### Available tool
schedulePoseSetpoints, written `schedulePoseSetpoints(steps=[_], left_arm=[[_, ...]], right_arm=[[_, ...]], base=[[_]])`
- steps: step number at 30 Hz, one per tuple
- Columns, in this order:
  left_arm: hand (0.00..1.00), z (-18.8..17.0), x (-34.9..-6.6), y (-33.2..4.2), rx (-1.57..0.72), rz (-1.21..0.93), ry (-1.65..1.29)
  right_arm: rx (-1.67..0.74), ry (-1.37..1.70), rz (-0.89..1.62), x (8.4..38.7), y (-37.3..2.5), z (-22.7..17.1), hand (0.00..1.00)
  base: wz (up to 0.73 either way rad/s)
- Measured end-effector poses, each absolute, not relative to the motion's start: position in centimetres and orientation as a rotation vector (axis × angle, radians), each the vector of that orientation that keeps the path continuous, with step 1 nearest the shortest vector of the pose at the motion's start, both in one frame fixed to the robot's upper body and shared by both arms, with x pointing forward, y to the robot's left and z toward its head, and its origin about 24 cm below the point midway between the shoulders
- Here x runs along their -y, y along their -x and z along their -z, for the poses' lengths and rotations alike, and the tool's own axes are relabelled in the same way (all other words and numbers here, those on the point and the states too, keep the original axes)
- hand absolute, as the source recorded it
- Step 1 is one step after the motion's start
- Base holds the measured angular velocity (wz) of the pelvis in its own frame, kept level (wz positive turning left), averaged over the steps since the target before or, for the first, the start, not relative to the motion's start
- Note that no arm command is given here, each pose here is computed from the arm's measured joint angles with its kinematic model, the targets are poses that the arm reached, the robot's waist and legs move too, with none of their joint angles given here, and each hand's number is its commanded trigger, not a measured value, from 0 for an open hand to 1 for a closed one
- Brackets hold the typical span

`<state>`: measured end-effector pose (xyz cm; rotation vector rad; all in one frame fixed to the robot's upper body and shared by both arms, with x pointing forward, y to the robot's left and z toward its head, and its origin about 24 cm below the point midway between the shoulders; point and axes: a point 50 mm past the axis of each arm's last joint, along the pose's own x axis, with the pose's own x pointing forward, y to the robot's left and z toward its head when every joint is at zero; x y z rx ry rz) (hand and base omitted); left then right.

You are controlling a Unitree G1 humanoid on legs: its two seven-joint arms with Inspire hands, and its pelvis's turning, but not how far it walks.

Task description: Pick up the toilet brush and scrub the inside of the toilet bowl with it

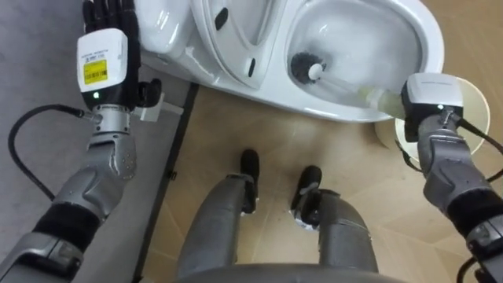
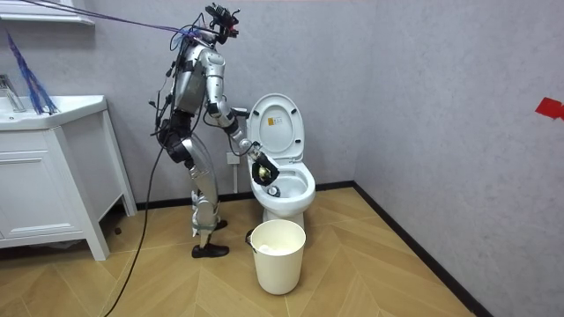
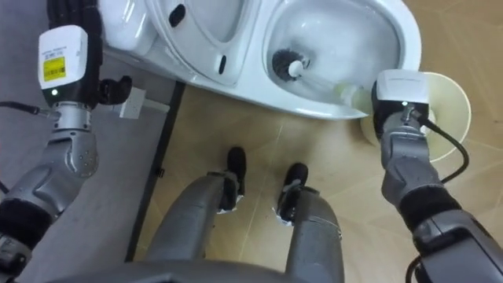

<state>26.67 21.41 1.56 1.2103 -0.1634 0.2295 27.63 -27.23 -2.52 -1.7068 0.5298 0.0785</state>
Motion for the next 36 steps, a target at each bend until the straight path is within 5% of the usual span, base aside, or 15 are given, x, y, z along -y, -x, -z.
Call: schedulePoseSetpoints(steps=[14,36], left_arm=[[0.00,-5.2,-20.8,-29.7,0.308,-0.268,-1.246],[0.00,-3.4,-18.7,-30.2,0.208,-0.163,-1.258]], right_arm=[[-0.626,1.053,0.288,31.8,-31.6,-1.9,1.00],[-0.647,1.646,-0.004,29.9,-28.6,2.3,1.00]], base=[[0.02],[0.01]])
